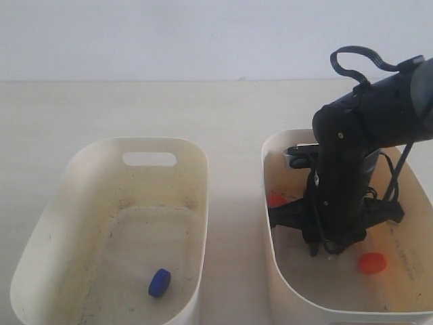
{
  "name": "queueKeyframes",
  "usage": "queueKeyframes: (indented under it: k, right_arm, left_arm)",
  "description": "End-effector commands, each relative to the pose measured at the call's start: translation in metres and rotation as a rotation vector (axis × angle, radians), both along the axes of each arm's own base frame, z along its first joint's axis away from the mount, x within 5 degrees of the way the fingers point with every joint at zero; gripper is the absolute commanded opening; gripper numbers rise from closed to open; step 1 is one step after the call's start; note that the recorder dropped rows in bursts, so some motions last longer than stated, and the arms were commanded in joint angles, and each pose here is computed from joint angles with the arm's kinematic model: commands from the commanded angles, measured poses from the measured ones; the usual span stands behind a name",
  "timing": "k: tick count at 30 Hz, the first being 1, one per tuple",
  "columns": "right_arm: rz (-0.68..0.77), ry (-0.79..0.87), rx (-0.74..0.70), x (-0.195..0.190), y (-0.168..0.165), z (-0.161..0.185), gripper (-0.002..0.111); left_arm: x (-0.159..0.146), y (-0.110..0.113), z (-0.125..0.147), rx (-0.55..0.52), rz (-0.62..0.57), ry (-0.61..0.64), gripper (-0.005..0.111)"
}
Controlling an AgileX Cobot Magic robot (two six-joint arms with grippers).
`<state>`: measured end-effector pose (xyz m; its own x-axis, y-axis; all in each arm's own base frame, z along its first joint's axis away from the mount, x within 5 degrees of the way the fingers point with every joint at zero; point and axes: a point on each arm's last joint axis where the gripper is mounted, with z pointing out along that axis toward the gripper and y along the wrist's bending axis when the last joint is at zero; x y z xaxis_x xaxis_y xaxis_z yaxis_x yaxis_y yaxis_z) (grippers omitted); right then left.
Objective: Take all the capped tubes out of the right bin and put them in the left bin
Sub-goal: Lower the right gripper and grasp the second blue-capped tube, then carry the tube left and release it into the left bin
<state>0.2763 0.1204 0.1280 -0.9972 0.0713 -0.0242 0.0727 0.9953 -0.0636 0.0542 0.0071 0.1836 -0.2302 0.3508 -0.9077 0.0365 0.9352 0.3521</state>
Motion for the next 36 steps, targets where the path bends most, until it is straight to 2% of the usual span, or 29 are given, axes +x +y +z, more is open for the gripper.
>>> queueKeyframes:
  k: [1,9,17,25,30,36]
  right_arm:
    - [0.009,0.074,-0.058,-0.009,-0.007,0.007,0.0]
    - [0.026,-0.012,0.031,-0.025,-0.01,0.063,0.0]
    - [0.11,-0.136,0.227,-0.059,-0.006,0.127,0.0]
    - [0.344,-0.433,0.502,-0.091,0.04,0.177,0.0]
    - [0.497,-0.48,0.593,-0.094,0.077,0.187,0.0]
    - [0.554,-0.415,0.572,-0.08,0.111,0.172,0.0]
  left_arm:
    - [0.0,0.0,0.001,-0.012,-0.005,-0.006,0.004]
    - [0.0,0.0,0.001,-0.012,-0.005,-0.006,0.004]
    - [0.0,0.0,0.001,-0.012,-0.005,-0.006,0.004]
    - [0.0,0.0,0.001,-0.012,-0.005,-0.006,0.004]
    - [0.0,0.0,0.001,-0.012,-0.005,-0.006,0.004]
    - [0.0,0.0,0.001,-0.012,-0.005,-0.006,0.004]
